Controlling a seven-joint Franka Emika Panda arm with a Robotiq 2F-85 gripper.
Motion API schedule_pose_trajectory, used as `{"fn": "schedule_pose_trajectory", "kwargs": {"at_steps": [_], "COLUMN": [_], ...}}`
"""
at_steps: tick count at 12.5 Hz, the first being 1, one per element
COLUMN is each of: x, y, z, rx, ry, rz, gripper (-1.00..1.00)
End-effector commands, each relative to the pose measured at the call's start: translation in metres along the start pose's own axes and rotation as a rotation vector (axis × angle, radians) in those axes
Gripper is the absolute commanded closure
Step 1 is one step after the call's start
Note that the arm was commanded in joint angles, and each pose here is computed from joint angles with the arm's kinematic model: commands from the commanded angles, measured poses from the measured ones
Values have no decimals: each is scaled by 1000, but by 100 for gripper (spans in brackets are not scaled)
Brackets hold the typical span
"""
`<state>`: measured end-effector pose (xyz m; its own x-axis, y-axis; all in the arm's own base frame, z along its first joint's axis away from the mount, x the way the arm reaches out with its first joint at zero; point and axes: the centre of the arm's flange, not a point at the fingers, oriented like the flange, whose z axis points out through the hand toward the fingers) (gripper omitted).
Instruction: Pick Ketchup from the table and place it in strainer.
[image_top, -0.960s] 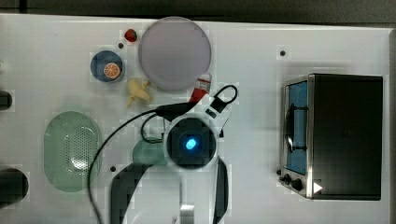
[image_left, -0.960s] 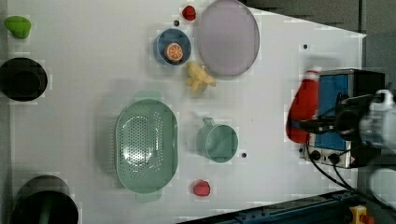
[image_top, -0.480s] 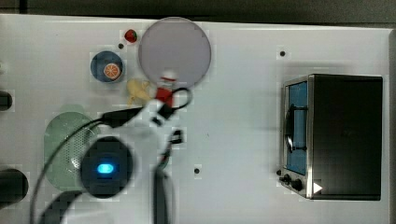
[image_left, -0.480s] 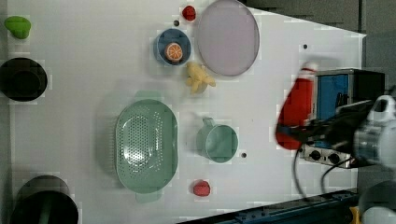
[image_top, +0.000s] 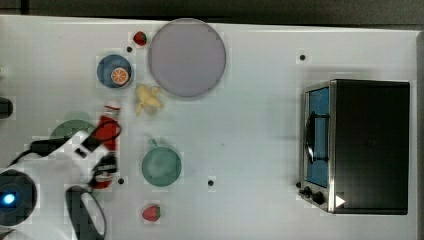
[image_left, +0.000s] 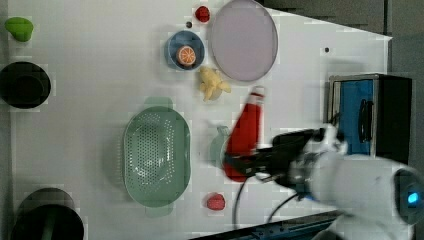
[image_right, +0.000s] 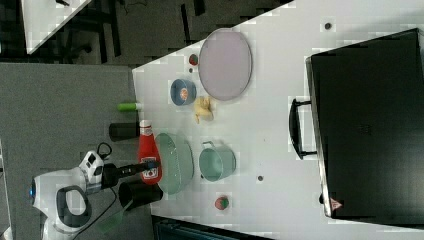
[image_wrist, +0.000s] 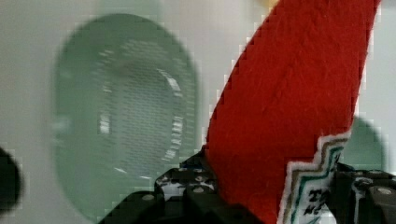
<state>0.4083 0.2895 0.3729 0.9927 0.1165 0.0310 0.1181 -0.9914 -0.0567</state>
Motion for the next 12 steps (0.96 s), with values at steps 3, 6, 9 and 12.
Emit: {"fn": "schedule_pose_trajectory", "kwargs": {"at_steps": [3, 6, 9, 12], "x": [6, 3, -3, 1], "y": [-42, -64, -69, -69], "z": [48, 86, 117, 120], "rx": [120, 207, 227, 240], "ry": [-10, -29, -86, -82], "rz": [212, 267, 276, 285], "gripper": [-24, -24, -49, -100]}}
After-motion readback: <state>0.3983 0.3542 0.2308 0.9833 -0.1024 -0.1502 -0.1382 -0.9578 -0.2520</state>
